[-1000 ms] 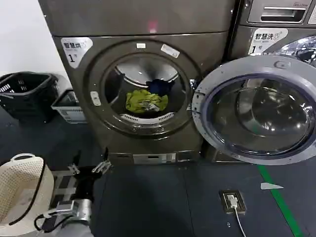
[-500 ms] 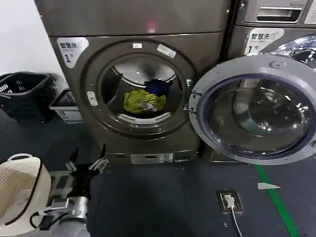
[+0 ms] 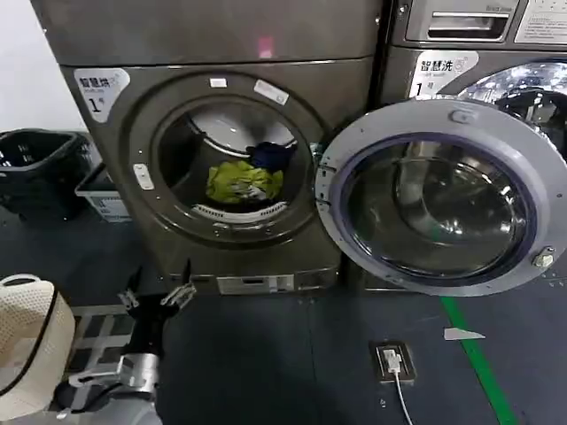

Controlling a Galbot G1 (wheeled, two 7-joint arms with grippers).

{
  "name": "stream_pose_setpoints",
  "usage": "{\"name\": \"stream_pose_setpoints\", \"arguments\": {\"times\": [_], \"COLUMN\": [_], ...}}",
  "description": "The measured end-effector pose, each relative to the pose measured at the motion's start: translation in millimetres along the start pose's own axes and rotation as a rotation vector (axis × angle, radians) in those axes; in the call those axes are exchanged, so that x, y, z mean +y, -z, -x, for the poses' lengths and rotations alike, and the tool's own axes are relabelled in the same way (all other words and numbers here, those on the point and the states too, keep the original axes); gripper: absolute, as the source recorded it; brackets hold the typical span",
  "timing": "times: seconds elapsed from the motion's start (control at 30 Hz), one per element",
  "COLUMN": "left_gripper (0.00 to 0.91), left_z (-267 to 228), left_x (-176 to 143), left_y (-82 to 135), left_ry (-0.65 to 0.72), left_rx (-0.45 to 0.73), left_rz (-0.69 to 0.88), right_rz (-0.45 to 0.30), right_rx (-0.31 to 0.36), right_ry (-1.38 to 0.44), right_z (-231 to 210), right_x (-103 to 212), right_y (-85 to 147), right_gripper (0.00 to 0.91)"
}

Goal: Grasp the clothes from the dryer.

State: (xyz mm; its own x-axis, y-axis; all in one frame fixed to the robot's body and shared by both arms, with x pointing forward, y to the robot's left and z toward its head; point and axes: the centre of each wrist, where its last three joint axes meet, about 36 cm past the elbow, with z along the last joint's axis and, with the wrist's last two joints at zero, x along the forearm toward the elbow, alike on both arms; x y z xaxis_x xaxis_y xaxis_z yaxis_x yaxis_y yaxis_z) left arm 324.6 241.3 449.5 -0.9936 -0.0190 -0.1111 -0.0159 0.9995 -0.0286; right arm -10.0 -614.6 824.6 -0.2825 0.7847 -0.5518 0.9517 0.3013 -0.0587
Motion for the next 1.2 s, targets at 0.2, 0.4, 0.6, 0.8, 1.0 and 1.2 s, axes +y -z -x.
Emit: {"name": "stream_pose_setpoints", "arguments": {"times": [0.2, 0.4, 0.6, 0.8, 1.0, 1.2], "left_gripper": [0.907, 0.907, 0.907, 0.907, 0.907, 0.907], "left_z": [0, 5, 8, 10, 10, 9], "left_x": [0, -1, -2, -6, -8, -9], "left_y": [1, 2, 2, 1, 1, -1], "left_ry": [-0.001, -0.002, -0.013, -0.036, -0.044, -0.042], "left_rx": [-0.002, -0.01, -0.012, -0.013, -0.013, -0.008], "left_rz": [0.0, 0.0, 0.002, 0.008, 0.007, 0.005], "right_rz": [0.017, 0.025, 0.031, 0.031, 0.03, 0.032], "right_rx": [-0.031, -0.066, -0.096, -0.111, -0.121, -0.125], "right_ry": [0.016, 0.027, 0.026, 0.021, 0.019, 0.022], "right_z": [-1, -1, -1, -2, -5, -5], "right_x": [2, 3, 1, -2, -4, -4], "right_y": [-2, -4, -4, 0, 3, 4], "right_gripper": [0.907, 0.907, 0.907, 0.907, 0.907, 0.907]}}
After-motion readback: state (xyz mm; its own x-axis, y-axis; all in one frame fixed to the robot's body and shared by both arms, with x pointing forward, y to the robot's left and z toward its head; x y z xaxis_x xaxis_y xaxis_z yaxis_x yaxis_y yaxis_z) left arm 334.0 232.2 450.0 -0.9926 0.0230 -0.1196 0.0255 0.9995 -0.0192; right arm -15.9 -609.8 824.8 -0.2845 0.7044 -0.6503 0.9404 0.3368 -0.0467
